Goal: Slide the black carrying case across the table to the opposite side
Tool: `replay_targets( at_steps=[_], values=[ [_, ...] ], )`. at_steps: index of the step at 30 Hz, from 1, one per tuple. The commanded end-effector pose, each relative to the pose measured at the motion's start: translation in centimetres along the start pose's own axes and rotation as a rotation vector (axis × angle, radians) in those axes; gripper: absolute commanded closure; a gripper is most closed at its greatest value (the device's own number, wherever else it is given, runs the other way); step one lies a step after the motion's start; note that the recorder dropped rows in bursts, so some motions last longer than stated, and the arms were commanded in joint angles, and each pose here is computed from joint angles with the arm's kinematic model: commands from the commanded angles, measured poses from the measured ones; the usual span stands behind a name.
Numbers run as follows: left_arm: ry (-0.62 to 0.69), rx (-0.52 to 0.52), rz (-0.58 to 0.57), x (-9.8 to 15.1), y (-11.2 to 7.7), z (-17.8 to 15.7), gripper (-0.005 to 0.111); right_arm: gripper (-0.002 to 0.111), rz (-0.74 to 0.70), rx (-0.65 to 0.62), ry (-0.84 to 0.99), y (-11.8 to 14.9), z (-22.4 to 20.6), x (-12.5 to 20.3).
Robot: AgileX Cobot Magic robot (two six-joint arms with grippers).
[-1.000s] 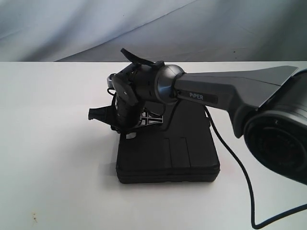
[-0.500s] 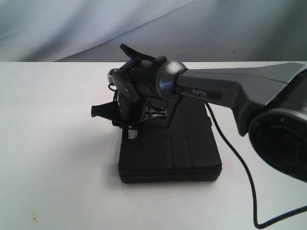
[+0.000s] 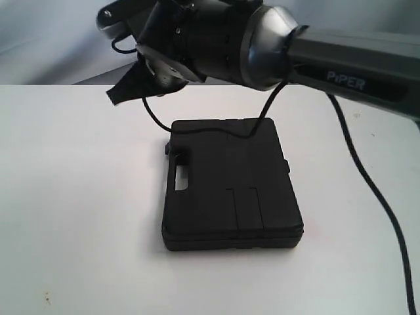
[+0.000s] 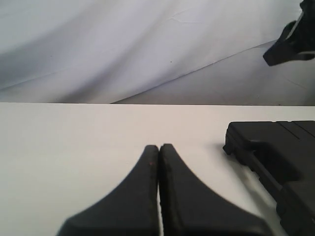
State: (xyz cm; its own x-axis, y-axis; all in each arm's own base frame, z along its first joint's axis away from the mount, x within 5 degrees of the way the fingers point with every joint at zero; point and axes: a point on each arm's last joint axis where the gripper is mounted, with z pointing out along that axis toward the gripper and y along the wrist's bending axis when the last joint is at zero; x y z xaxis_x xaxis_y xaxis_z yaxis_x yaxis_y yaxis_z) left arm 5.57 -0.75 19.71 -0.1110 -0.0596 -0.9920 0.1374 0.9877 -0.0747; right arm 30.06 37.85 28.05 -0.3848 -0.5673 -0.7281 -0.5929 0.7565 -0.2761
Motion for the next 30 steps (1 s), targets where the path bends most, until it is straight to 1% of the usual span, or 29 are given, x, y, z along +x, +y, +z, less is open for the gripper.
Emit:
replay_targets(
  at_steps=[1, 2, 3, 5, 8, 11, 13, 15, 18, 20, 22, 26, 30],
  values=[
    [0.000, 0.008, -0.003, 0.1, 0.0, 0.0, 0.107, 0.108, -0.158, -0.119, -0.143, -0.3, -3.6, -2.5],
    [0.000, 0.008, -0.003, 0.1, 0.0, 0.0, 0.107, 0.108, -0.183, -0.144, -0.169, -0.4, -4.6, -2.9],
    [0.000, 0.008, -0.003, 0.1, 0.0, 0.0, 0.107, 0.108, -0.197, -0.144, -0.188, -0.7, -5.4, -3.3],
    [0.000, 0.008, -0.003, 0.1, 0.0, 0.0, 0.107, 0.108, -0.220, -0.128, -0.238, -2.0, -8.2, -4.3],
    [0.000, 0.008, -0.003, 0.1, 0.0, 0.0, 0.107, 0.108, -0.214, -0.108, -0.319, -4.0, -12.6, -5.4],
    [0.000, 0.008, -0.003, 0.1, 0.0, 0.0, 0.107, 0.108, -0.196, -0.100, -0.403, -5.7, -16.7, -5.4],
    [0.000, 0.008, -0.003, 0.1, 0.0, 0.0, 0.107, 0.108, -0.212, -0.072, -0.446, -6.9, -19.0, -4.9],
    [0.000, 0.008, -0.003, 0.1, 0.0, 0.0, 0.107, 0.108, -0.233, -0.035, -0.464, -8.1, -21.2, -3.9],
    [0.000, 0.008, -0.003, 0.1, 0.0, 0.0, 0.107, 0.108, -0.216, 0.015, -0.479, -9.6, -23.6, -2.0],
    [0.000, 0.008, -0.003, 0.1, 0.0, 0.0, 0.107, 0.108, -0.184, 0.071, -0.471, -10.4, -24.0, -0.5],
    [0.000, 0.008, -0.003, 0.1, 0.0, 0.0, 0.107, 0.108, -0.121, 0.158, -0.476, -11.6, -24.4, 1.2],
    [0.000, 0.008, -0.003, 0.1, 0.0, 0.0, 0.107, 0.108, -0.070, 0.323, -0.486, -14.1, -24.8, 4.5],
    [0.000, 0.008, -0.003, 0.1, 0.0, 0.0, 0.107, 0.108, -0.019, 0.359, -0.462, -15.8, -24.9, 7.7]
  ],
)
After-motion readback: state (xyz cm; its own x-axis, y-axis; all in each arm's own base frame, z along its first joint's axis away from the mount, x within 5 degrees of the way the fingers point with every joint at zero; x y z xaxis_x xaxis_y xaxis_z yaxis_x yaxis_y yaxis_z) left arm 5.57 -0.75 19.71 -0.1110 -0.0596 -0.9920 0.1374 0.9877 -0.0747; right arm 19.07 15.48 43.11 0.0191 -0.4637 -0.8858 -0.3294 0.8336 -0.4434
